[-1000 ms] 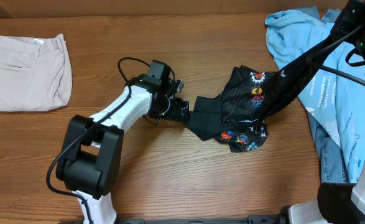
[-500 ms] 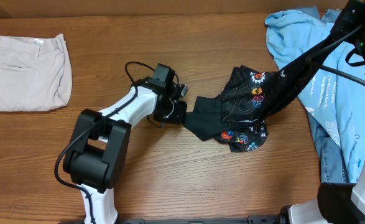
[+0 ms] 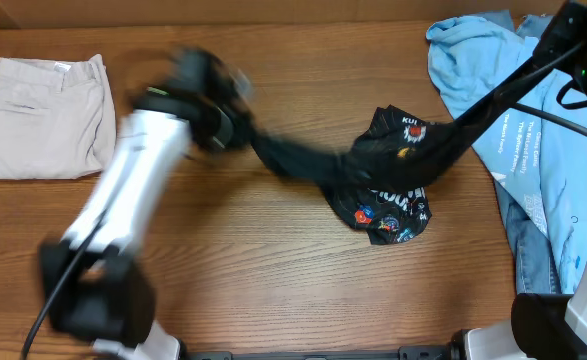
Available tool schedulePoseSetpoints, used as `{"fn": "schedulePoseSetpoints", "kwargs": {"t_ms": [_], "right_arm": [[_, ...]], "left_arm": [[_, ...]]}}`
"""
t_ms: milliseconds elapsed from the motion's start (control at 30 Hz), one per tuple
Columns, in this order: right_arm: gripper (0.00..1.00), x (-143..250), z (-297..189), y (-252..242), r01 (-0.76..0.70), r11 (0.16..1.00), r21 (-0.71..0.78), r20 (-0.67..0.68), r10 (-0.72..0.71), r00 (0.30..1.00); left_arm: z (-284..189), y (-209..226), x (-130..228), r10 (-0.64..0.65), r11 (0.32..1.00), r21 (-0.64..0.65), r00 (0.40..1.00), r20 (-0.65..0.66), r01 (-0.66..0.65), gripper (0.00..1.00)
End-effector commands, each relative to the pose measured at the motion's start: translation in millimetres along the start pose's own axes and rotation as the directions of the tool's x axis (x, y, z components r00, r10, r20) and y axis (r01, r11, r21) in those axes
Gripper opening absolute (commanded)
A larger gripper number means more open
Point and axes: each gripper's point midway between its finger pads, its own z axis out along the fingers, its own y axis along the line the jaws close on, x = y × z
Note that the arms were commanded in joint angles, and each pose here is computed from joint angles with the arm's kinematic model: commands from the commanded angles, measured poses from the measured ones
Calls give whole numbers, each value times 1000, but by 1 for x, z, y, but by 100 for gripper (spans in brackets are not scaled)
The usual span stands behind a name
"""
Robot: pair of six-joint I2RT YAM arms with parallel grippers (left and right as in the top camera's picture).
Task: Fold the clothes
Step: 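Lift the jersey high with both grippers and swing it forward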
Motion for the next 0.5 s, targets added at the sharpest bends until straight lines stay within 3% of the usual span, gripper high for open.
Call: {"fn": "schedulePoseSetpoints", "kwargs": {"t_ms": [0, 167, 467], "right_arm": [[4, -3, -11, -12, -95, 995, 22, 20, 95, 995], [4, 2, -11, -10, -117, 993, 11, -3, 118, 993], [4, 5, -24, -24, -267, 964, 14, -7, 267, 964]], "left_arm": [[-136, -25, -58, 82, 996, 10, 936, 343, -91, 4], [-254, -41, -76, 128, 991, -45, 807, 576, -125, 4], [-354, -29, -73, 128, 989, -140, 668, 733, -36, 4]]}}
